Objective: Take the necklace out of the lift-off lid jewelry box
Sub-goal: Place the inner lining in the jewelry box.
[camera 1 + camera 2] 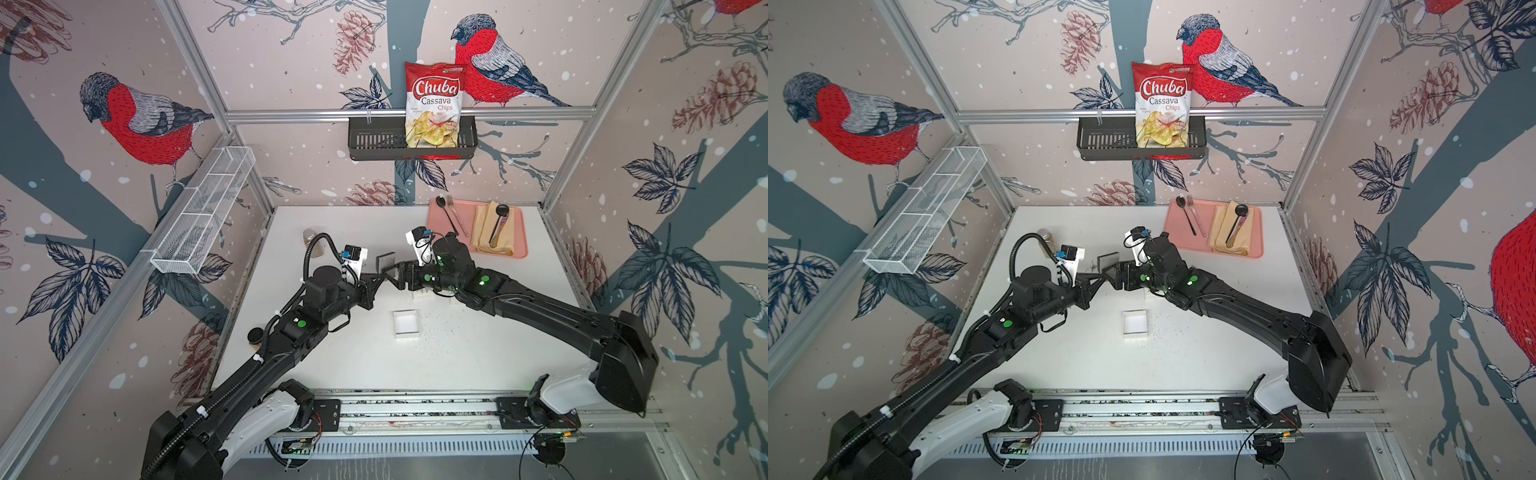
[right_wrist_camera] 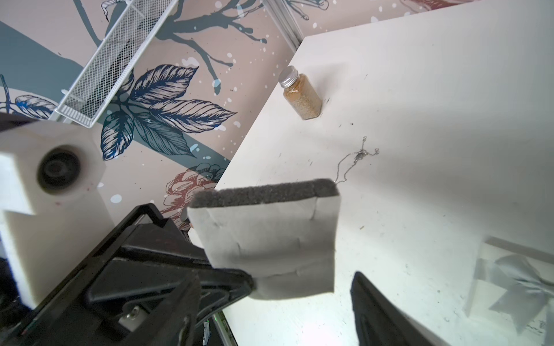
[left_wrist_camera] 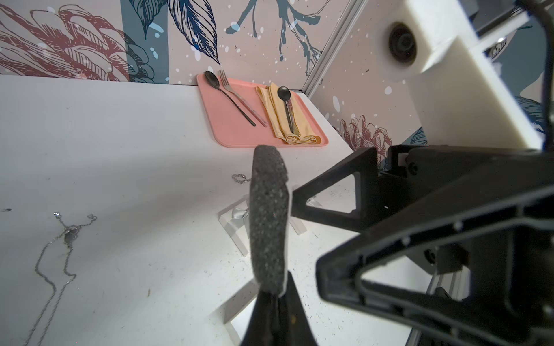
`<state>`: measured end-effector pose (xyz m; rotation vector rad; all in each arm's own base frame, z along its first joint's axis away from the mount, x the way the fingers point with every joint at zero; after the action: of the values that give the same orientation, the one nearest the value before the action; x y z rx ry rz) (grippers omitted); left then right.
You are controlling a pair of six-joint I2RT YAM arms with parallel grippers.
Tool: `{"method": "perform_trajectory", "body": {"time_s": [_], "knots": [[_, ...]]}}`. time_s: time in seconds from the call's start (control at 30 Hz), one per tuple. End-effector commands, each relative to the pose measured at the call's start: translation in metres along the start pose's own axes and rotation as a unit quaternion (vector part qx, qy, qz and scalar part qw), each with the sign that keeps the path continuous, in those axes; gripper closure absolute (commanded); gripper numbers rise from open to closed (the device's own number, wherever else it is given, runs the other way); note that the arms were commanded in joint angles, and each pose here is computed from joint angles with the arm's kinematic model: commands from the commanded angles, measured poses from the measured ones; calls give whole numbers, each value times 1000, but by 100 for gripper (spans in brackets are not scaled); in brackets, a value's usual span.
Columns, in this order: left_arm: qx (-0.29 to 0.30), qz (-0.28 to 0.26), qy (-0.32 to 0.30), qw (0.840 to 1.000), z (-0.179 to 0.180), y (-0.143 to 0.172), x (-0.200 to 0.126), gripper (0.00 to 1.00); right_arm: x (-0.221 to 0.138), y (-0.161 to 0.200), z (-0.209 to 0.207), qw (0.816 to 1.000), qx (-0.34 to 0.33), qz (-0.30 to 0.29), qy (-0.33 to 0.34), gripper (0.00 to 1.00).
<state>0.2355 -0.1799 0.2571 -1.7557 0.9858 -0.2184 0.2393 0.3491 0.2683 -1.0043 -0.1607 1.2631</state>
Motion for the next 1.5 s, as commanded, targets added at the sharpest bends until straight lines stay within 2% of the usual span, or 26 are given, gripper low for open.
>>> {"method": "perform_trajectory", "body": {"time_s": [0.0,0.17,0.43,0.5,0.57,0.7,0.8,0.97,1.17,1.33,1.47], "knots": [[3,-10,13,1000,-4,-5,0,100,6,-4,5,1000,-3,0,-15,21],[6,-11,26,1000,-8,-7,-1,100,14,-7,3,1000,-9,6,-16,27],[5,-2,29,1000,-7,-1,1,100,17,-12,9,999,-12,9,-41,53],[5,-1,29,1000,-6,0,2,100,17,-10,10,999,-12,13,-44,56],[4,1,22,1000,-4,1,3,97,16,-9,9,999,-10,14,-40,57],[8,12,13,1000,-1,4,3,71,10,-8,-7,1000,17,13,4,57],[3,23,3,1000,1,11,0,64,2,-2,-30,997,58,14,50,57],[-25,31,-22,999,15,38,-7,61,-5,40,-57,984,100,60,137,57],[-75,48,-44,995,33,76,-4,61,4,97,-67,962,137,123,203,57],[-104,65,-50,991,41,93,1,62,13,120,-69,946,150,155,244,58],[-123,74,-44,989,43,102,6,63,26,125,-71,935,143,181,269,58]]}}
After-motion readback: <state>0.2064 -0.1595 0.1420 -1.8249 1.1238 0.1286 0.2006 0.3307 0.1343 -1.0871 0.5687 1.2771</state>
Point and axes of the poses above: each gripper's point midway between its finger pads, its own x axis out along the fingers, its own z axis along the line the jaws close on, y = z × x, the point moved 5 cm from there along -x, back along the fingers
